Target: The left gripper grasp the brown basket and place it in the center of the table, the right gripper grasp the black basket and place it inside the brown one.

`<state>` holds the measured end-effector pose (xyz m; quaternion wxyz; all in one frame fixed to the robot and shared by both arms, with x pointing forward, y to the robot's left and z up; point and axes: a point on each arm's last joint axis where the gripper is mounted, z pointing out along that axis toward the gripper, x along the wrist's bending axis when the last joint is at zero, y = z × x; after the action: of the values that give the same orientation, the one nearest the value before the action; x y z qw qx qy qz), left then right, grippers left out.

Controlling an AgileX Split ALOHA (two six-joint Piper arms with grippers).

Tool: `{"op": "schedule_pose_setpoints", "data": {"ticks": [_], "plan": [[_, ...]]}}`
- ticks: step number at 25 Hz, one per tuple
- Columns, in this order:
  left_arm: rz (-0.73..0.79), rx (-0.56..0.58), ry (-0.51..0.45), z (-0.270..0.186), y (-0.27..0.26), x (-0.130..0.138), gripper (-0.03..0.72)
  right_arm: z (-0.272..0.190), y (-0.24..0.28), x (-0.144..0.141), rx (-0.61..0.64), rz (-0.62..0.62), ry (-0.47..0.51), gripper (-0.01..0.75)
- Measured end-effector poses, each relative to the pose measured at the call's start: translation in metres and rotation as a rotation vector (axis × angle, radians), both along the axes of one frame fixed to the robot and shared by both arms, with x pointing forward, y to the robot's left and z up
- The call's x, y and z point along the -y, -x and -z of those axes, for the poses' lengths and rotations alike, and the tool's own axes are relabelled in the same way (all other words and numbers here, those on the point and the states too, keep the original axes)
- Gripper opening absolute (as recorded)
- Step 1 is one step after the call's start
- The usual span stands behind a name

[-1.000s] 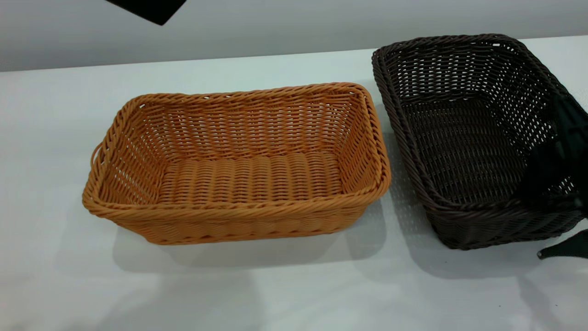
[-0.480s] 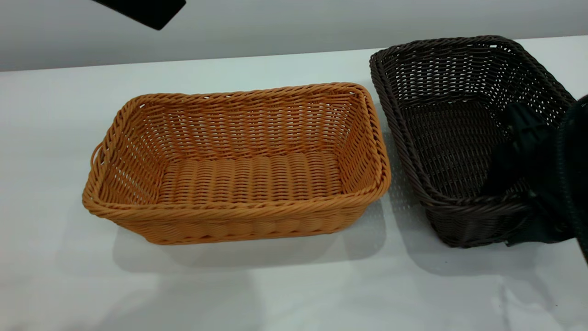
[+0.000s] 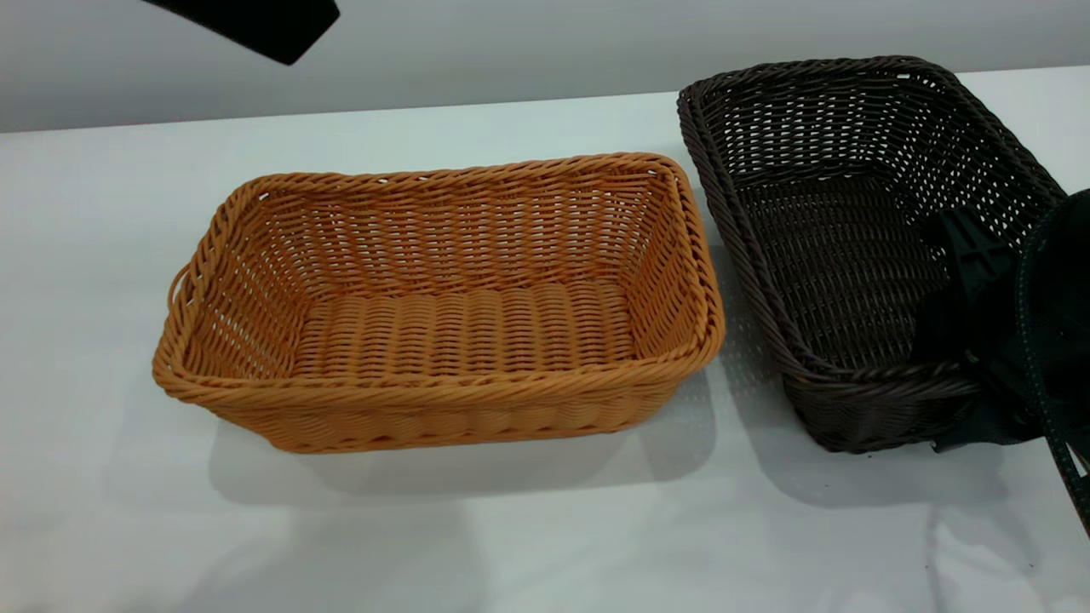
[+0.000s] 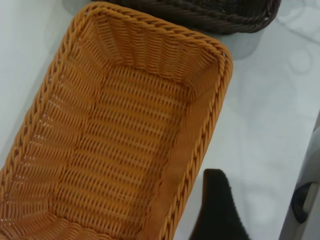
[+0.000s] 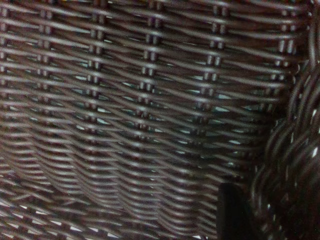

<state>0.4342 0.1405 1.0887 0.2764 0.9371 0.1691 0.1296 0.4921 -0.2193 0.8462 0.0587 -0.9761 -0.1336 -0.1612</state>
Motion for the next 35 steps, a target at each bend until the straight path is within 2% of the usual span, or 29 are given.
{"op": "schedule_pose_setpoints", "data": {"ticks": [7,14,28,31,35], "plan": [[0.000,0.000,0.000,0.000,0.000,0.000,0.426,-0.015,-0.003,0.001,0.054,0.017,-0.015,0.296],[0.000,-0.001,0.001,0.000,0.000,0.000,0.426,-0.037,-0.007,0.014,0.119,0.030,-0.041,0.285],[0.004,0.030,-0.001,-0.001,-0.002,0.000,0.426,-0.087,0.002,0.046,0.216,-0.135,-0.023,0.285],[0.003,0.088,0.005,-0.004,-0.005,0.000,0.426,-0.098,0.008,0.062,0.226,-0.175,0.013,0.285],[-0.018,0.169,0.064,-0.014,-0.008,0.000,0.426,-0.115,0.017,0.078,0.220,-0.318,0.075,0.285]]}}
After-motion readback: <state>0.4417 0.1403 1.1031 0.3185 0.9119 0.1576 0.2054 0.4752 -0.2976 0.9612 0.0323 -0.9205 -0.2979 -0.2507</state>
